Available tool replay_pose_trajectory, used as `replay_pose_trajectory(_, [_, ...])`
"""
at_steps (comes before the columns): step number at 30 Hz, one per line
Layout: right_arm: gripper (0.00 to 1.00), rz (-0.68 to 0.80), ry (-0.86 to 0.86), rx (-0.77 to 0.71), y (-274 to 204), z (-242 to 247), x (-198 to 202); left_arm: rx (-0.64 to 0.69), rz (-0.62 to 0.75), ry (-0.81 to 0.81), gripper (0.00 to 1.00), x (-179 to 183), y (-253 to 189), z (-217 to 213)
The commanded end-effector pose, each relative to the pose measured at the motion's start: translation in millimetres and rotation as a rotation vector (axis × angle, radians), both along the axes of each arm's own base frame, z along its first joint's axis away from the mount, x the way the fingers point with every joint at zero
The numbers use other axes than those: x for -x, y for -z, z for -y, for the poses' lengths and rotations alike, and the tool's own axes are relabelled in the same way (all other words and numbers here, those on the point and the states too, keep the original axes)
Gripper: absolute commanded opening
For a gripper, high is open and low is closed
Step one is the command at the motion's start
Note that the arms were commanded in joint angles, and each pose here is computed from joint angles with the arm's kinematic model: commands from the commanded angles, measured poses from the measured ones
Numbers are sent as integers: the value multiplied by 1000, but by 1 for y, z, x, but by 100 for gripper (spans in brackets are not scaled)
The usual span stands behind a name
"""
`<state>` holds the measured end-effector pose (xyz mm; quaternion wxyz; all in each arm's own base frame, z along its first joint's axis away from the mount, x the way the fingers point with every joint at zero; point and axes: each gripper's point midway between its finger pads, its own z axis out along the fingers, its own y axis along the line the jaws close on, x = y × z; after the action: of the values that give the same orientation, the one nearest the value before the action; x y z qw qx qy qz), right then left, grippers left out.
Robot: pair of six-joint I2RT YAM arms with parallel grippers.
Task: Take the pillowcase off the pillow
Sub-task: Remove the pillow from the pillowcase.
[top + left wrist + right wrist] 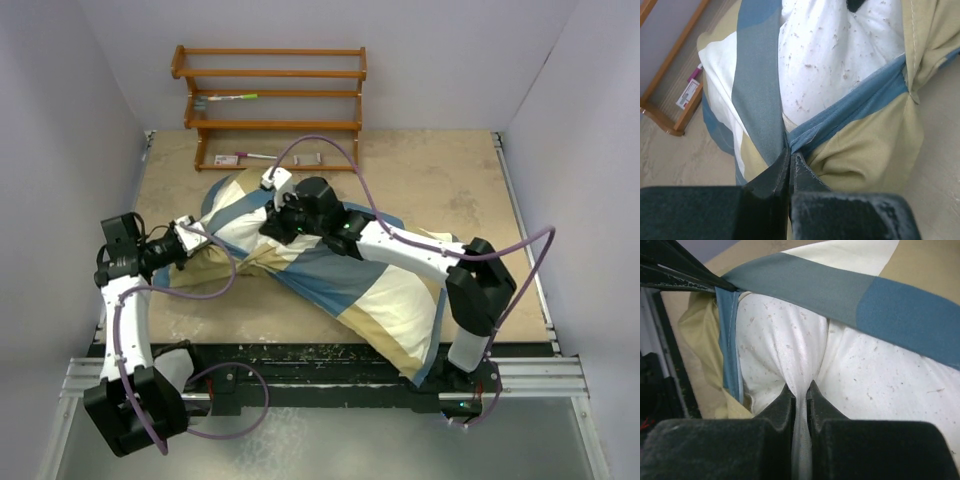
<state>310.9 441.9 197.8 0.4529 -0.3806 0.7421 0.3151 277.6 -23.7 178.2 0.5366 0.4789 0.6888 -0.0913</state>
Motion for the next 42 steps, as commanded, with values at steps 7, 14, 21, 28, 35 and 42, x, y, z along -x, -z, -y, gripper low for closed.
replay_pose_trajectory(7, [0,-63,116,-496,-121,53,-28,-167,1,-136,0,1,33,-36])
replay_pose_trajectory(14, [0,-71,177,-785,-179,107,-43,-229,-52,-214,0,5,64,-56])
replay_pose_trajectory(21, [0,-62,237,-949,-199,134,-43,-219,-143,-198,0,15,85,-56])
replay_pose_trajectory(28, [0,-1,234,-1077,-231,144,-38,-197,-139,-190,0,18,81,-51])
replay_pose_trajectory(35, [0,33,240,-887,-209,118,-42,306,-75,-28,53,12,-102,16])
replay_pose_trajectory(42, [0,27,228,-814,-186,94,-35,354,126,41,86,-2,-201,38])
